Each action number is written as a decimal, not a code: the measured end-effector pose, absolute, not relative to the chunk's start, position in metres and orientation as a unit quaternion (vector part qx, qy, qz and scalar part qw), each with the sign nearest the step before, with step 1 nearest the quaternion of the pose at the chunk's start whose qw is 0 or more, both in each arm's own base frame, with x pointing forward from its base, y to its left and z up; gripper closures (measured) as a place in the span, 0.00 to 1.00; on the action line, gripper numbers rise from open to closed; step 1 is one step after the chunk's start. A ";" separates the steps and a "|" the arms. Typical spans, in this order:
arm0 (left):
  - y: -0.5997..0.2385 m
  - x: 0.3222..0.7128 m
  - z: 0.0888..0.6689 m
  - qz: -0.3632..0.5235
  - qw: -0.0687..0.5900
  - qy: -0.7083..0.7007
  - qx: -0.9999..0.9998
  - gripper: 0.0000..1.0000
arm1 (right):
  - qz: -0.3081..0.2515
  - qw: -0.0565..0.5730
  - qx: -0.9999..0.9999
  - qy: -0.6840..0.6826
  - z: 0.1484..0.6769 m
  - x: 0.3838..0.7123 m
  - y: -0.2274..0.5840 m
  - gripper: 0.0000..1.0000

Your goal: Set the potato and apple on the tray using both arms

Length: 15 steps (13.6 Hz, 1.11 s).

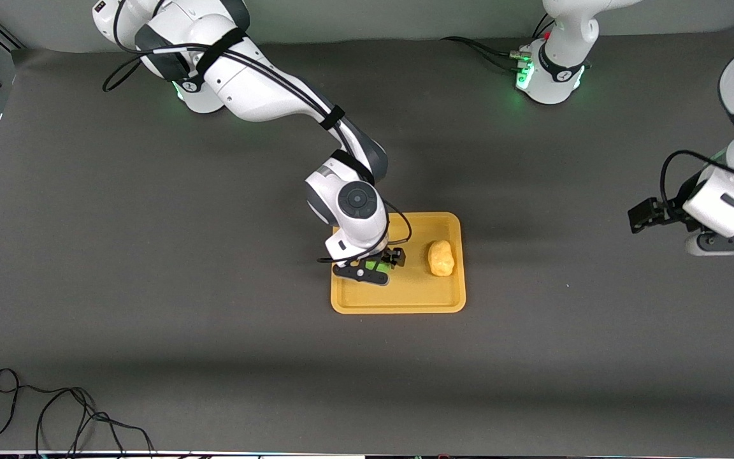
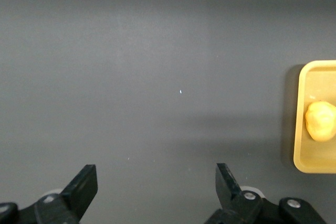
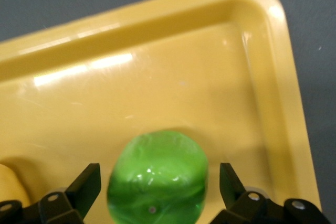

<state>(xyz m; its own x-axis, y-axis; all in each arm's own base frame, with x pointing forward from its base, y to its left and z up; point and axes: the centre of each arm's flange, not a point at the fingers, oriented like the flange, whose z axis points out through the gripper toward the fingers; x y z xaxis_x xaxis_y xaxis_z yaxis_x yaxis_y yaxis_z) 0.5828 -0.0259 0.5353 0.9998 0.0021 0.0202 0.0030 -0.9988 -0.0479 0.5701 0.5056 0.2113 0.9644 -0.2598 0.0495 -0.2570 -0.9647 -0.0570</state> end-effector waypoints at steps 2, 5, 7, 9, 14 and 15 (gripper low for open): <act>-0.027 0.579 0.541 -0.011 0.025 0.000 -1.000 0.00 | -0.040 0.015 -0.989 0.142 0.245 0.582 0.489 0.00; -0.028 0.578 0.535 -0.004 0.025 0.002 -1.000 0.00 | -0.069 -0.004 -0.988 0.135 0.317 0.607 0.427 0.00; -0.028 0.578 0.533 -0.003 0.025 0.005 -1.000 0.00 | -0.064 -0.016 -0.992 0.105 0.347 0.619 0.367 0.00; -0.028 0.578 0.533 -0.002 0.024 0.006 -1.000 0.00 | -0.047 -0.023 -0.993 0.107 0.364 0.623 0.317 0.00; -0.024 0.578 0.533 -0.002 0.024 0.005 -1.000 0.00 | -0.018 -0.038 -0.994 0.104 0.438 0.624 0.224 0.00; -0.024 0.578 0.533 -0.002 0.024 0.005 -1.000 0.00 | -0.021 -0.036 -0.993 0.107 0.458 0.623 0.203 0.00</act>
